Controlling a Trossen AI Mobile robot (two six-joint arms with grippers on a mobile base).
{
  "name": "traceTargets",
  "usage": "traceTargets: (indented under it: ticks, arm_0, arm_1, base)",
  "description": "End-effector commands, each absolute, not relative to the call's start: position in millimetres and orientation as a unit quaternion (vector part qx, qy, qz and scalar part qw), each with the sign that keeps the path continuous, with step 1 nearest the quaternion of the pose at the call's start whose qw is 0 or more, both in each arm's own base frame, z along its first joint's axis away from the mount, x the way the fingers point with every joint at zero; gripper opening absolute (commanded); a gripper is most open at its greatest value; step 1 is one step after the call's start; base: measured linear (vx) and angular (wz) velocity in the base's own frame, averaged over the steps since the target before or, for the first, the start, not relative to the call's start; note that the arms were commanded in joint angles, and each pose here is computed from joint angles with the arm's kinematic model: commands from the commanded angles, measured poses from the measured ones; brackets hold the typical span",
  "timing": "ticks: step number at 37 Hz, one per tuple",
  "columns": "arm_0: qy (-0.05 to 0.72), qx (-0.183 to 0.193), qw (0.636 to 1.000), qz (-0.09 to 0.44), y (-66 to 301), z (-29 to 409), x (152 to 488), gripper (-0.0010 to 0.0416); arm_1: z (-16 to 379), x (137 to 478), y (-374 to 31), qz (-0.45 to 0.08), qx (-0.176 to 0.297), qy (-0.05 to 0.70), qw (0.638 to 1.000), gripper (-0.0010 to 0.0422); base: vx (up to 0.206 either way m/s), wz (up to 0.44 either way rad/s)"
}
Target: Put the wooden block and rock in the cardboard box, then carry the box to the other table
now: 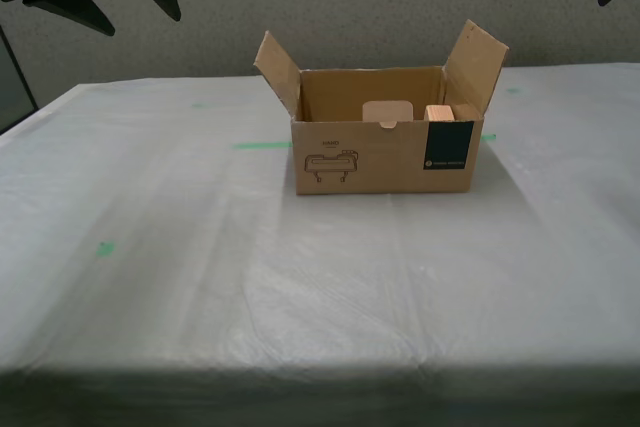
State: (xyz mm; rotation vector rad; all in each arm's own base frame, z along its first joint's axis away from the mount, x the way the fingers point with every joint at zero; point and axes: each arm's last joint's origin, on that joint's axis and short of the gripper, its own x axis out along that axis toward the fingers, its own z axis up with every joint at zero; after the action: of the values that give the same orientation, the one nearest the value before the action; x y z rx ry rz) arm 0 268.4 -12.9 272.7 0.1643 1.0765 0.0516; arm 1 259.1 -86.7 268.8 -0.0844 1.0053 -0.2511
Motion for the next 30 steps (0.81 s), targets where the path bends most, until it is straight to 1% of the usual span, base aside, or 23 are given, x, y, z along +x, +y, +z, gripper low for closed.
traceTargets:
  ticks: [1, 30]
  arm_0:
    - [0.511, 0.077, 0.856, 0.025, -12.8, 273.0, 268.5, 0.0398]
    - [0.511, 0.077, 0.856, 0.025, -12.8, 273.0, 268.5, 0.0398]
  arm_1:
    - [269.0, 259.1, -86.7, -0.122, -0.039, 0.480, 0.868, 0.0389]
    - [269.1, 259.1, -86.8, -0.122, -0.039, 0.480, 0.868, 0.0389]
  base:
    - [0.000, 0.000]
    - [0.000, 0.000]
